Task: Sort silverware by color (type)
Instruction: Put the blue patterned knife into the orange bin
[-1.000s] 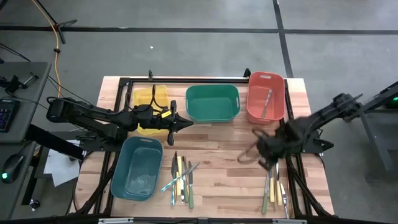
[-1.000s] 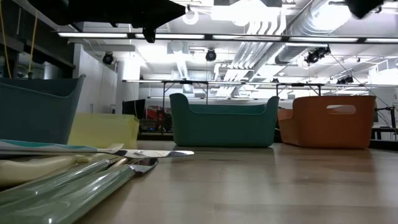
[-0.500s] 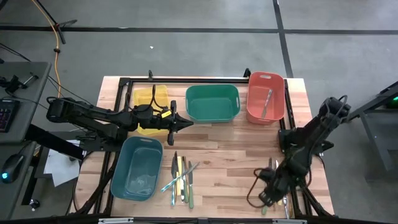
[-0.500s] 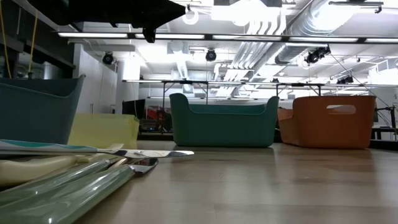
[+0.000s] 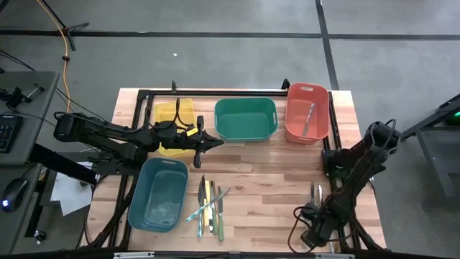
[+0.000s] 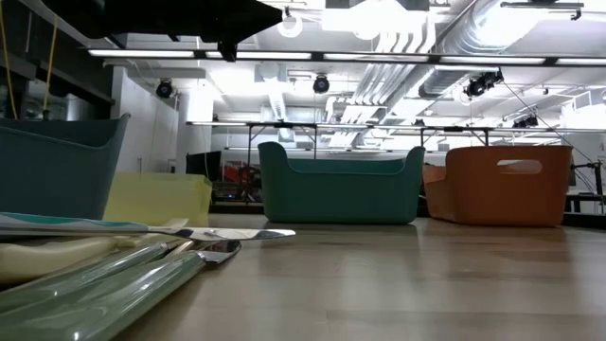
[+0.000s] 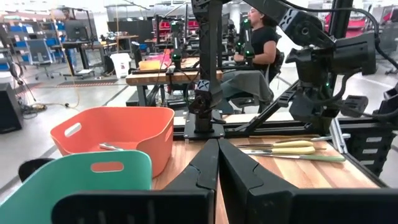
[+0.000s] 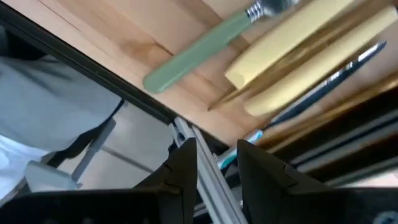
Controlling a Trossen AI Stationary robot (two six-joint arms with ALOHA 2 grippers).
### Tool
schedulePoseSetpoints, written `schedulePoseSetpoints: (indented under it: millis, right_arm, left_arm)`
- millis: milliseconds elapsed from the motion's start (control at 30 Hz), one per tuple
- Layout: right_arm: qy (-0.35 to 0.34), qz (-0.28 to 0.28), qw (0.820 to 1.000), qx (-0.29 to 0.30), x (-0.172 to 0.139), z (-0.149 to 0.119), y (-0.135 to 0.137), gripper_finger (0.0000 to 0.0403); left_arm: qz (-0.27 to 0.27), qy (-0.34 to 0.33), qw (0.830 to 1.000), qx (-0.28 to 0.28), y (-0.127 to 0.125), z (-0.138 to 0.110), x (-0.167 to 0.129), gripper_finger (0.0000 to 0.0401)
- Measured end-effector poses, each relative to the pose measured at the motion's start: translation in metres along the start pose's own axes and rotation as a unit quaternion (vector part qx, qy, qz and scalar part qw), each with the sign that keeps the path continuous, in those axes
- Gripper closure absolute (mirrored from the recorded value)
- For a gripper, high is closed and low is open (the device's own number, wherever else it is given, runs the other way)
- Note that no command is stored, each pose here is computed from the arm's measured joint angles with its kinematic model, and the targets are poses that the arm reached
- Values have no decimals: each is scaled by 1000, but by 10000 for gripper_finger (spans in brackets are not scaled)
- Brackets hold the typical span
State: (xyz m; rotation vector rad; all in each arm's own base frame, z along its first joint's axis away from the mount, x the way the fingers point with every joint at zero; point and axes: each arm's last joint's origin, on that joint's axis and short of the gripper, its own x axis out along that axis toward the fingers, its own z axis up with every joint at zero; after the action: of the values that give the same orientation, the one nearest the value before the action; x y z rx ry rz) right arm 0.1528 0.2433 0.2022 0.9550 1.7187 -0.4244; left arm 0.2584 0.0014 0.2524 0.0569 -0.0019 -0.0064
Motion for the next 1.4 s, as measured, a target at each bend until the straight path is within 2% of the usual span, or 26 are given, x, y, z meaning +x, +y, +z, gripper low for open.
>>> schedulePoseSetpoints:
  millis: [133,267,333,433,500,567,633,700,833,1167,1400]
  right_arm:
    - [-35,-1,999,-26,3,-6,-4,304]
    - [-21,-60,998,-11,4,-9,-16,308]
    - [-11,-78,997,-24,4,-12,-19,324]
    - [0,-80,992,-98,8,-14,-18,378]
    - [18,-89,983,-161,15,-13,-17,394]
    - [32,-89,968,-234,24,-12,-13,391]
    - [45,-91,944,-313,34,-11,-11,398]
    - [70,-104,924,-362,42,-10,-11,400]
    - [81,-153,913,-369,50,-6,-18,402]
    - [74,-183,895,-399,67,-10,-22,403]
    - [71,-186,896,-397,69,-13,-24,403]
  left_arm:
    - [0,0,1000,6,0,0,0,398]
    - [0,0,1000,8,0,0,0,398]
    - [0,0,1000,8,0,0,0,398]
    - [1,0,1000,8,0,0,0,398]
    - [1,0,1000,8,0,0,0,398]
    - [2,0,1000,9,0,0,0,398]
    - [2,0,1000,10,0,0,0,398]
    - [2,0,1000,15,0,0,0,398]
    - [2,0,1000,17,0,0,0,398]
    - [2,0,1000,13,0,0,0,398]
    - [2,0,1000,13,0,0,0,398]
